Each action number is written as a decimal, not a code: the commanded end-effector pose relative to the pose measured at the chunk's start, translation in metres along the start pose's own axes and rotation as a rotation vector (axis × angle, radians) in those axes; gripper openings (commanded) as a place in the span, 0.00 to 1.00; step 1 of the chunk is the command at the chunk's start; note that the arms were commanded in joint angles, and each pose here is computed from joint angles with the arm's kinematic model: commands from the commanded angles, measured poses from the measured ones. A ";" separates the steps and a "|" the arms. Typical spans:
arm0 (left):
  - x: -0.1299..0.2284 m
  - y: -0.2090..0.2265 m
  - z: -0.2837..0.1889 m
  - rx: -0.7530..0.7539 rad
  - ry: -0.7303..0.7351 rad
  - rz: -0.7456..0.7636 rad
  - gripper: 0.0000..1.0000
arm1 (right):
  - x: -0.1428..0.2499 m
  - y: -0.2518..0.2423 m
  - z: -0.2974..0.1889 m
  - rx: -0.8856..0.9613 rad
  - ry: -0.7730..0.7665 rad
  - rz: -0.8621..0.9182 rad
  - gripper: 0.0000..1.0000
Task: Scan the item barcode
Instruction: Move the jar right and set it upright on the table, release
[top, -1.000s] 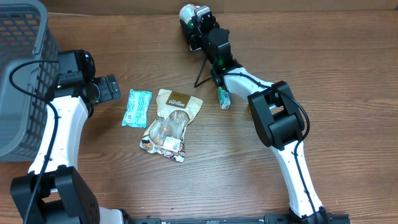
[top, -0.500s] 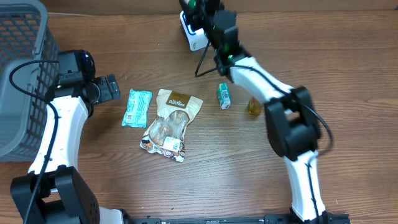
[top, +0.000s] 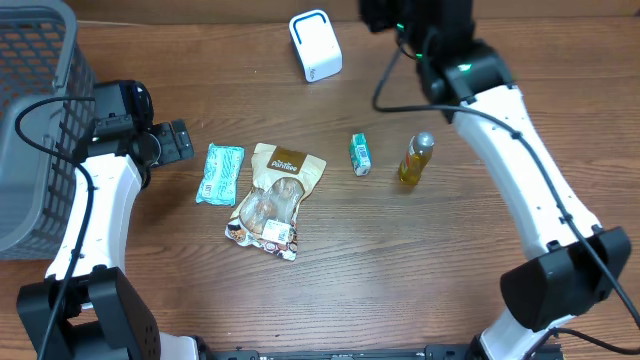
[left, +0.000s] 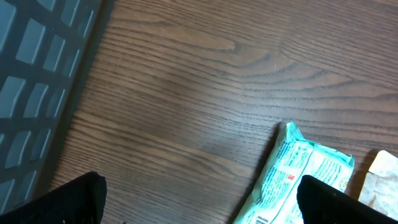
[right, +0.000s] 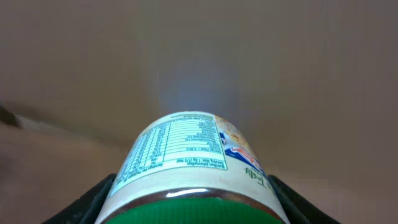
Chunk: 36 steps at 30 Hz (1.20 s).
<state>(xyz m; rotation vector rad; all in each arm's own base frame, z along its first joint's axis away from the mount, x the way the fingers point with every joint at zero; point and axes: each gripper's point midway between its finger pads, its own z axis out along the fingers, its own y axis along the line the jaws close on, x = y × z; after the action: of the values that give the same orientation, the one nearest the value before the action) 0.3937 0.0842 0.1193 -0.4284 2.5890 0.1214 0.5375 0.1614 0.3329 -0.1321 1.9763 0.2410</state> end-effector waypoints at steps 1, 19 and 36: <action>-0.011 -0.003 -0.010 0.004 -0.037 0.014 1.00 | 0.017 -0.054 -0.011 0.129 0.089 0.170 0.25; -0.011 -0.003 -0.010 0.004 -0.037 0.014 1.00 | 0.223 -0.203 -0.101 0.549 0.814 0.521 0.32; -0.011 -0.003 -0.010 0.004 -0.037 0.014 1.00 | 0.335 -0.203 -0.100 0.596 0.934 0.579 0.36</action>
<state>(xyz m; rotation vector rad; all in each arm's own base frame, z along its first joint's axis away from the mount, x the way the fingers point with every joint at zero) 0.3941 0.0843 0.1199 -0.4282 2.5875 0.1214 0.3547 -0.0521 0.0474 0.8279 2.9067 -0.0826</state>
